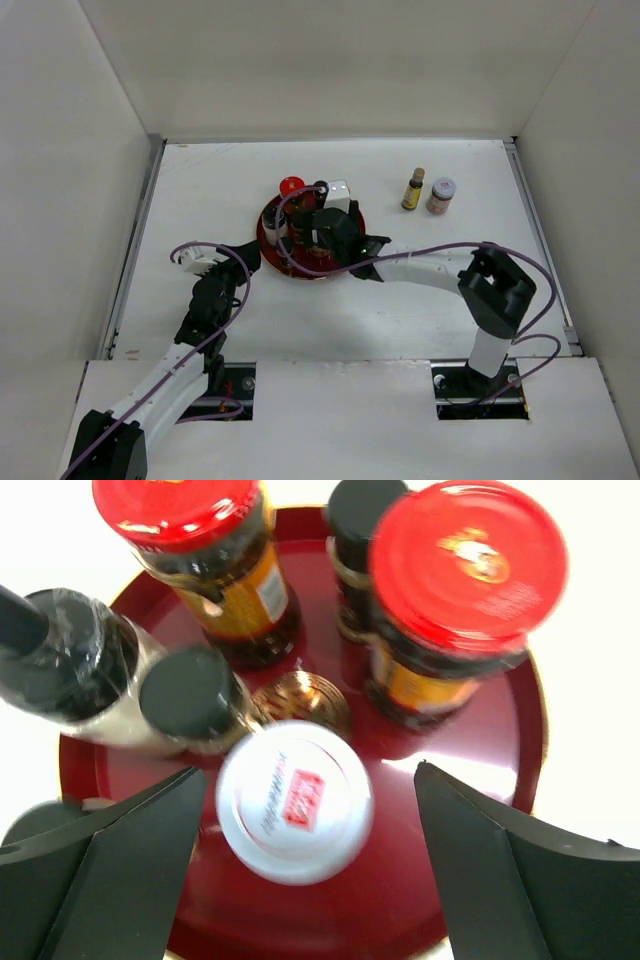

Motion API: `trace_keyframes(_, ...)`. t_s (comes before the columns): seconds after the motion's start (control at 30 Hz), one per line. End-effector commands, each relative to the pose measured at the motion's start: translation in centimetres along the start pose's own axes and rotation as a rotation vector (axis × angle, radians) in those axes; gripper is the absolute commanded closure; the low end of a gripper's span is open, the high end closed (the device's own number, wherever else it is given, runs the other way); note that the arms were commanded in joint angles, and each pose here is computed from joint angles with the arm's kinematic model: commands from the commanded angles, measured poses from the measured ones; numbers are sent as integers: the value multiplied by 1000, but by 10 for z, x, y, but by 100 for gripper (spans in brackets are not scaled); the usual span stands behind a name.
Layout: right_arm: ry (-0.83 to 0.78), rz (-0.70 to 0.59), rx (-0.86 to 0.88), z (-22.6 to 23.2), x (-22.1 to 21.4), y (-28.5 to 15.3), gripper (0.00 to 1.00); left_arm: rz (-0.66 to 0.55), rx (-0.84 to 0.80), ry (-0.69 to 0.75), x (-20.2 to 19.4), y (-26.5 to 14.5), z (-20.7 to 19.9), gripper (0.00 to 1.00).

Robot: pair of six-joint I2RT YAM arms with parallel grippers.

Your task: Organize the condiment bottles

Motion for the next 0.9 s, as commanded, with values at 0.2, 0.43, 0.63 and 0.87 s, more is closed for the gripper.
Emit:
trace_keyframes(0.2,166,-167,-24,-77,46,-69,27,41,65,19,-17,-12,40,25)
trace_keyframes(0.43,179,-133,-232,-173,58,-38,56,44,64,21,-18,-12,38,25)
trace_keyframes(0.63,130,-80,-394,-227,62,10,21,42,67,27,-18,-11,38,25)
trace_keyframes(0.87,94,-31,-391,-252,70,53,23,50,79,37,-22,-8,40,24)
Point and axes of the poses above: each gripper's point midway between its finger pads, its own y axis out along the fingers, its own z axis along the line the jaws close on, x = y × z, the point moved 8 cm from there along -y, back along the fingers, and after that the axes turned 10 degrees about -y, right-handed, at the moved point
